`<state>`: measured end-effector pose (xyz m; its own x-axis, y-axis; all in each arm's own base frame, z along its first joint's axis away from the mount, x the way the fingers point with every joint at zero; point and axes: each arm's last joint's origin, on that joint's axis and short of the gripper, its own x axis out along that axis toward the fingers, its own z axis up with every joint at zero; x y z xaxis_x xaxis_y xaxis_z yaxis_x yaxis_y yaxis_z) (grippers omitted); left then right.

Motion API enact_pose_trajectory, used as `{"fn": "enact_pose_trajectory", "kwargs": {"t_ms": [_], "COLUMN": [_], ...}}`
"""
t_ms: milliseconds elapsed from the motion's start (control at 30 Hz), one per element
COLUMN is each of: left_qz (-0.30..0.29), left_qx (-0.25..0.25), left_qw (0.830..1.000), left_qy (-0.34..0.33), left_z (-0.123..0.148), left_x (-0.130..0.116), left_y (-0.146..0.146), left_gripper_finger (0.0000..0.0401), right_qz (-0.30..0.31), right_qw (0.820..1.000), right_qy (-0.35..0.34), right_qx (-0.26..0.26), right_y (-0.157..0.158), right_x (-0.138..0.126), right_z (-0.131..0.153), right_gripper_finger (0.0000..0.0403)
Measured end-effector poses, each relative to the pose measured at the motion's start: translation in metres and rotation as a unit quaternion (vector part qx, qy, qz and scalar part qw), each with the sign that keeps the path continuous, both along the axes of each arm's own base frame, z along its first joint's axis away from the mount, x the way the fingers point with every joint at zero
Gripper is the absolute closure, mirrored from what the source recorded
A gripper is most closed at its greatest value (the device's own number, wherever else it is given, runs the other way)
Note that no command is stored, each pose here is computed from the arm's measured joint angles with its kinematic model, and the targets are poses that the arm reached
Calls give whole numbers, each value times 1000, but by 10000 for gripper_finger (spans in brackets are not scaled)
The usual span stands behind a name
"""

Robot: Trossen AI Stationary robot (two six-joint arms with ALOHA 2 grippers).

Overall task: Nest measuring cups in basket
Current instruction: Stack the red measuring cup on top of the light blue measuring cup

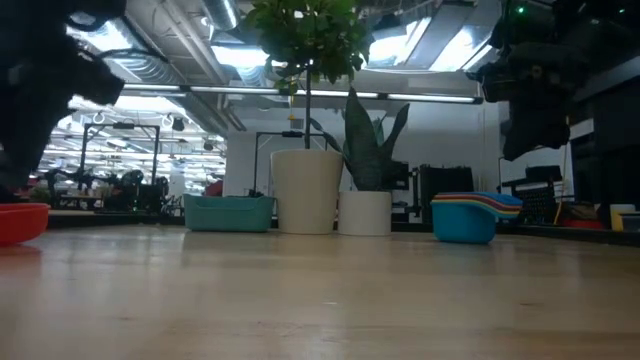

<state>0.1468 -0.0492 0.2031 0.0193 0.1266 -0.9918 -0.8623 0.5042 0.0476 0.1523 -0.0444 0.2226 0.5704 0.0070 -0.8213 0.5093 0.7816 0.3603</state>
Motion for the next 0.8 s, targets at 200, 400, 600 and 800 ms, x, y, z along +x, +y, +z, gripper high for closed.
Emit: {"fn": "enact_pose_trajectory", "kwargs": {"t_ms": [200,400,600,800], "left_qz": [-1,-5,-9,-22], "left_qx": [-25,-24,-32,-49], "left_qw": [1000,1000,999,998], "left_qy": [-12,-13,-27,-31], "left_z": [-14,-18,-28,-33], "left_x": [1,1,1,-1], "left_y": [-2,-1,-3,-7], "left_gripper_finger": [320,320,320,320], "right_qz": [0,0,0,0], "right_qw": [1000,1000,1000,1000], "right_qy": [-1,-1,0,0], "right_qx": [0,0,0,0], "right_y": [0,0,0,0], "right_x": [0,0,0,0], "right_z": [0,0,0,0], "right_gripper_finger": [338,338,338,338]}}
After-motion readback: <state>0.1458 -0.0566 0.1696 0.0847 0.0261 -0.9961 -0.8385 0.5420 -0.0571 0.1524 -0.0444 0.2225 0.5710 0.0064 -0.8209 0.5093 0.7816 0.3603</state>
